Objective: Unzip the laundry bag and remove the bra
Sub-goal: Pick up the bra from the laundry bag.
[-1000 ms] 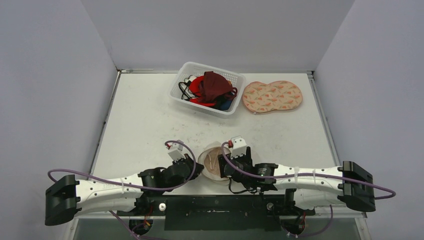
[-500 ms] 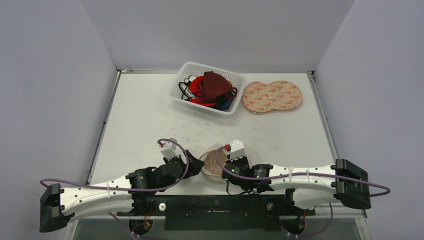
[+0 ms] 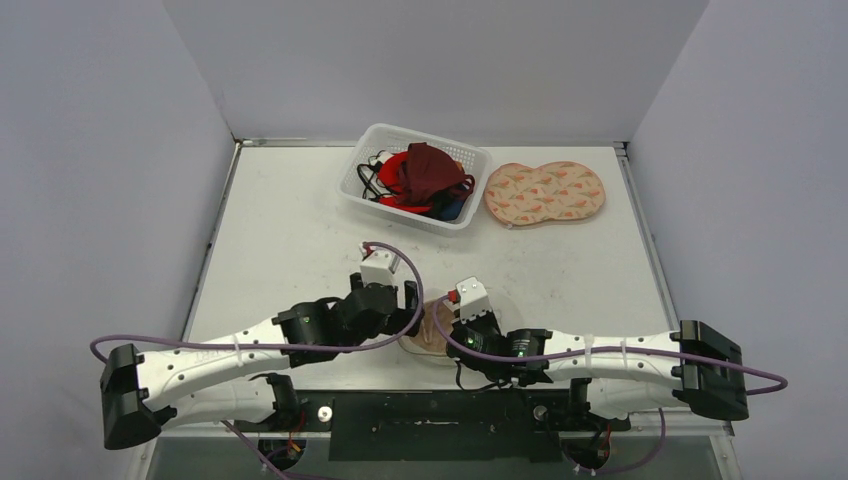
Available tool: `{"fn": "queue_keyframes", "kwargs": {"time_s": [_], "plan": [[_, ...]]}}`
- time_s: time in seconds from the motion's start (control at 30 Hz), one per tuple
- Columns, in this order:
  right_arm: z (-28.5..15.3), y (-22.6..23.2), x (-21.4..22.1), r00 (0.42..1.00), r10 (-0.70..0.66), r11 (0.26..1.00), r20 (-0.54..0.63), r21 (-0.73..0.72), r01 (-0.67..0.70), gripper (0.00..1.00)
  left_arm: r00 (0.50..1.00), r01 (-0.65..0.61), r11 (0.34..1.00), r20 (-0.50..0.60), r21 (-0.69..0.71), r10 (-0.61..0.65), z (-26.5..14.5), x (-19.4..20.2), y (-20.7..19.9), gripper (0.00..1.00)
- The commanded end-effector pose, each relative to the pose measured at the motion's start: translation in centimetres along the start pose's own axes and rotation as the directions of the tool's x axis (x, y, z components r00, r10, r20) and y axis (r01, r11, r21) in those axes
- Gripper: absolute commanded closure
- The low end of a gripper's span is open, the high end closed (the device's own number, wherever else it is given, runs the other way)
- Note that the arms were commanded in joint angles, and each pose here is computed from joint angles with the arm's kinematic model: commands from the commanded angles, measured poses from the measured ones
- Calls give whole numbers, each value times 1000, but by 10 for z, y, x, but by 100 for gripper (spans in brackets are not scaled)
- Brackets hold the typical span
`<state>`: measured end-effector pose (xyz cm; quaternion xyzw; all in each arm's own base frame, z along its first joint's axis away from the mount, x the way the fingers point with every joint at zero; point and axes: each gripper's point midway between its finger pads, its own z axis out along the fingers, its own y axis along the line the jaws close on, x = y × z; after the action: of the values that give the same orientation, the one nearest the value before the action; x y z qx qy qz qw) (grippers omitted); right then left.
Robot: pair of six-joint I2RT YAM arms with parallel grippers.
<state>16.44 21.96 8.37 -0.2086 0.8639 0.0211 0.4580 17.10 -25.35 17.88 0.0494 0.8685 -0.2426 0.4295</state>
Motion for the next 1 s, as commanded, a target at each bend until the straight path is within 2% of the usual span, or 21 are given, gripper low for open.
{"fn": "queue_keyframes", "kwargs": {"time_s": [0.0, 0.23, 0.33, 0.5, 0.6, 0.7, 0.83, 0.9, 0.97], "plan": [[-6, 5, -20, 999, 30, 999, 45, -18, -29, 95, 985, -125, 992, -122, -35, 120, 2, 26, 14, 26], [-10, 2, -23, 996, 67, 997, 66, -33, -64, 95, 980, -93, 995, -178, -32, 86, 14, 48, 20, 38], [-10, 1, -23, 994, 80, 996, 76, -32, -77, 95, 981, -75, 996, -181, -36, 68, 21, 54, 21, 47], [-15, -5, -30, 983, 139, 990, 121, -41, -135, 95, 977, -52, 997, -211, -60, 39, 32, 65, 26, 73], [-19, -10, -37, 973, 172, 985, 154, -47, -167, 95, 984, -24, 998, -179, -62, 13, 31, 57, 25, 99], [-27, -19, -55, 960, 186, 983, 210, -35, -183, 95, 997, 26, 999, -75, -18, -27, 20, 26, 14, 100], [-47, -33, -102, 936, 170, 984, 309, 4, -180, 95, 995, 47, 997, 84, 60, -52, -8, -37, -7, 100], [-52, -34, -114, 931, 159, 985, 329, 10, -171, 95, 990, 44, 995, 131, 85, -55, -20, -58, -15, 100], [-48, -31, -111, 932, 152, 986, 329, 13, -165, 95, 989, 38, 996, 140, 86, -50, -21, -61, -16, 100]]}}
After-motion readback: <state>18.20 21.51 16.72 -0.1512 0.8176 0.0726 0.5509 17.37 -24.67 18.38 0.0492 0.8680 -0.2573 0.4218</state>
